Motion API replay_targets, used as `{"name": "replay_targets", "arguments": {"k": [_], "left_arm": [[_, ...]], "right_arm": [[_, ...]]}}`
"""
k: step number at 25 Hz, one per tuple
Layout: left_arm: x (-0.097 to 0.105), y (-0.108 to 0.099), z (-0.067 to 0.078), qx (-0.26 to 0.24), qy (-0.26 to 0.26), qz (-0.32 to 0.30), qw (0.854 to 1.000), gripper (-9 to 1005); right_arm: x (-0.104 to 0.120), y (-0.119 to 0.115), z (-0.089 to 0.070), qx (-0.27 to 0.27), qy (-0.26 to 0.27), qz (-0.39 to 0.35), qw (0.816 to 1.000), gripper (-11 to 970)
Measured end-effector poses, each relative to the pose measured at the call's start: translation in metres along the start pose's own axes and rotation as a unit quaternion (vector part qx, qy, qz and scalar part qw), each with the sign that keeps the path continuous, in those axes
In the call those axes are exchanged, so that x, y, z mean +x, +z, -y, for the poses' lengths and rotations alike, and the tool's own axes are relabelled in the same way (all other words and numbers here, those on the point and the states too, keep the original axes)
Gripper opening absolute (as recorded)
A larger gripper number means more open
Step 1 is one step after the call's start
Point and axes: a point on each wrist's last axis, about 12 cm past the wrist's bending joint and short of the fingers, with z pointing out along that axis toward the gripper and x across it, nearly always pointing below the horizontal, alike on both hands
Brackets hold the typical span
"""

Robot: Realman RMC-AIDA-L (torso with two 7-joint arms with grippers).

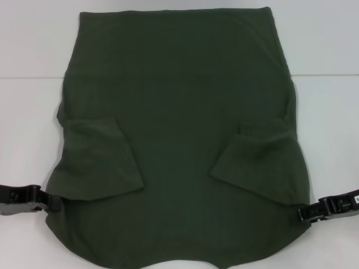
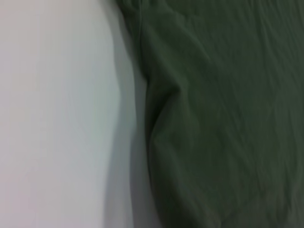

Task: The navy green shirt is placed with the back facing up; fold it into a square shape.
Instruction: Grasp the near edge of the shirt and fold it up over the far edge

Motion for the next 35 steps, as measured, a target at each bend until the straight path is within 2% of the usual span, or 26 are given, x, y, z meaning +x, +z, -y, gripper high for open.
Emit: {"name": "replay_targets", "arguments": {"k": [1, 6, 17, 20, 26, 35], "left_arm": [[0.000, 0.000, 0.000, 0.000, 0.000, 0.000, 1.000, 32], [-0.001, 0.000, 0.001, 0.003, 0.002, 0.002, 1.000, 36], [0.000, 0.000, 0.000, 0.004, 0.001, 0.002, 1.000, 45], [0.001, -0.003, 0.000, 0.015, 0.002, 0.008, 1.000, 47], [0.008, -0.010, 0.003, 0.051, 0.005, -0.011, 0.999, 52], [0.034, -0.015, 0.012, 0.114, 0.013, -0.115, 0.987, 59]], "right_arm": [[0.000, 0.000, 0.001, 0.002, 0.000, -0.001, 1.000, 715], [-0.001, 0.001, 0.002, 0.011, 0.001, -0.005, 1.000, 488], [-0.005, 0.005, -0.002, 0.015, -0.008, -0.007, 1.000, 278], [-0.006, 0.005, -0.002, 0.014, -0.012, -0.007, 1.000, 58], [-0.005, -0.003, -0.010, -0.017, -0.045, -0.039, 0.998, 44], [0.012, -0.021, -0.025, -0.084, -0.115, -0.143, 0.979, 43]]}}
